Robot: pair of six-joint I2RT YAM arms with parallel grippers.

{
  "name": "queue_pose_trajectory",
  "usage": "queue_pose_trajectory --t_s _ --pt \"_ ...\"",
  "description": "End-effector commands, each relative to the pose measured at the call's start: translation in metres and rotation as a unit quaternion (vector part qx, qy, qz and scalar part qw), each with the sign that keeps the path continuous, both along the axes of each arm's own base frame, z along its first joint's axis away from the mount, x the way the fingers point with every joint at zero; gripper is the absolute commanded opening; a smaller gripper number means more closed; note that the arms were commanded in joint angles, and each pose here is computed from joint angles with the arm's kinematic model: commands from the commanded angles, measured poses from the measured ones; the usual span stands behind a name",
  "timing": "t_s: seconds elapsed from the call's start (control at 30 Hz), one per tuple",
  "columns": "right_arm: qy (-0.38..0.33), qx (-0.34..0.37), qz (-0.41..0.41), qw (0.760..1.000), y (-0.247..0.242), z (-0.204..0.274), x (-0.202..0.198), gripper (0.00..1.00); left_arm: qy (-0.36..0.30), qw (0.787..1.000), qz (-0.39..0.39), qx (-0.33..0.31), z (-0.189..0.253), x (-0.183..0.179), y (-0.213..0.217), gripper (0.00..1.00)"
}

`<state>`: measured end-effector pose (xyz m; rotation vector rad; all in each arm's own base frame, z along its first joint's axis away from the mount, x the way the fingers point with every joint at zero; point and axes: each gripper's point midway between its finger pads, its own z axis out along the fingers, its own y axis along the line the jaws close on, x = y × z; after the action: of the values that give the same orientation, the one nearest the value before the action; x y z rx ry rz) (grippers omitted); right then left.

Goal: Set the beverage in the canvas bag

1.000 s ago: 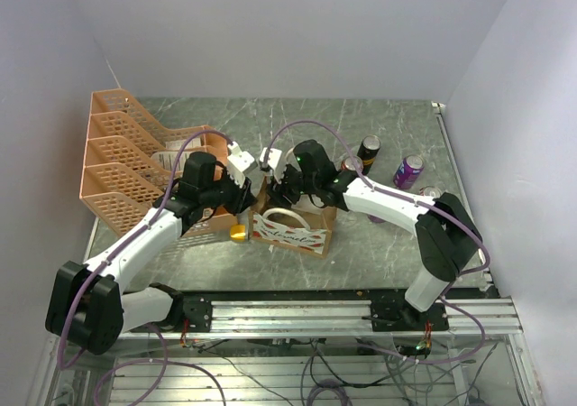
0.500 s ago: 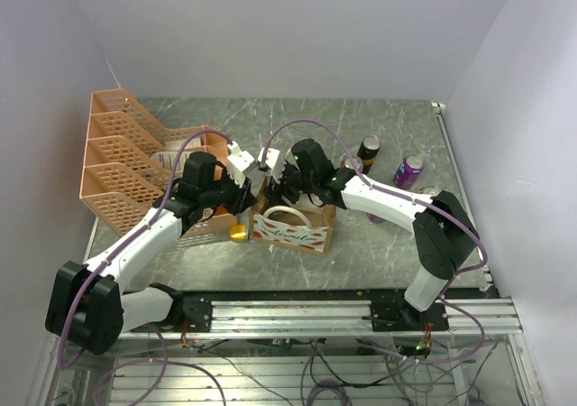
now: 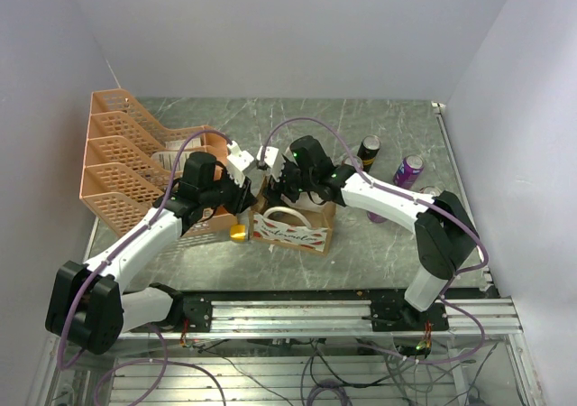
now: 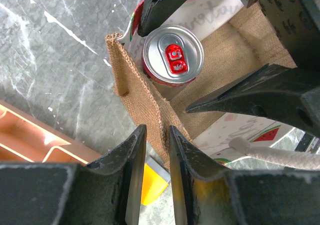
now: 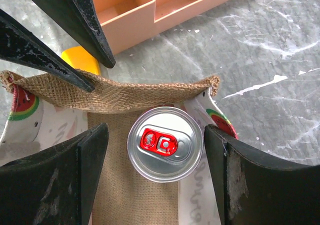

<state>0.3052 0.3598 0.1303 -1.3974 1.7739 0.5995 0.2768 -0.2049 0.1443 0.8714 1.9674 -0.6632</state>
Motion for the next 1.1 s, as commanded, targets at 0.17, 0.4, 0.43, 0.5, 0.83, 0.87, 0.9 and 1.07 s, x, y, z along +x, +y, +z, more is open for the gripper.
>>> queue_pose_trajectory --t_s 0.17,0.4,0.43,0.5,0.83,0.87,0.9,1.07 --pt "-0.053 0.032 -0.003 0.998 0.005 0.046 0.014 0.77 0.017 1.0 0.011 0.005 -0.004 0.001 0.003 0.35" --pt "-0.052 0.034 -0.002 0.998 0.004 0.048 0.011 0.77 0.03 0.999 0.019 -0.002 -0.003 0.004 0.0 0.35" --pt "-0.05 0.033 -0.003 0.998 0.003 0.047 0.01 0.77 0.033 0.999 0.021 -0.004 -0.002 0.005 -0.001 0.35" --pt "-0.051 0.029 -0.004 0.998 0.001 0.043 0.01 0.77 0.041 0.999 0.025 -0.008 0.0 0.007 -0.002 0.34" --pt "-0.07 0.025 0.01 0.997 -0.003 0.057 0.007 0.76 0.061 0.997 0.048 -0.017 0.005 0.014 -0.003 0.33" --pt "-0.071 0.026 0.014 0.997 -0.003 0.059 0.006 0.76 0.062 0.997 0.05 -0.018 0.006 0.014 -0.003 0.33" --pt "-0.07 0.026 0.018 0.997 -0.003 0.06 0.004 0.76 0.064 0.996 0.052 -0.018 0.006 0.015 -0.003 0.32" --pt "-0.069 0.027 0.03 0.997 -0.006 0.066 -0.003 0.76 0.062 0.996 0.055 -0.015 0.006 0.016 -0.002 0.32"
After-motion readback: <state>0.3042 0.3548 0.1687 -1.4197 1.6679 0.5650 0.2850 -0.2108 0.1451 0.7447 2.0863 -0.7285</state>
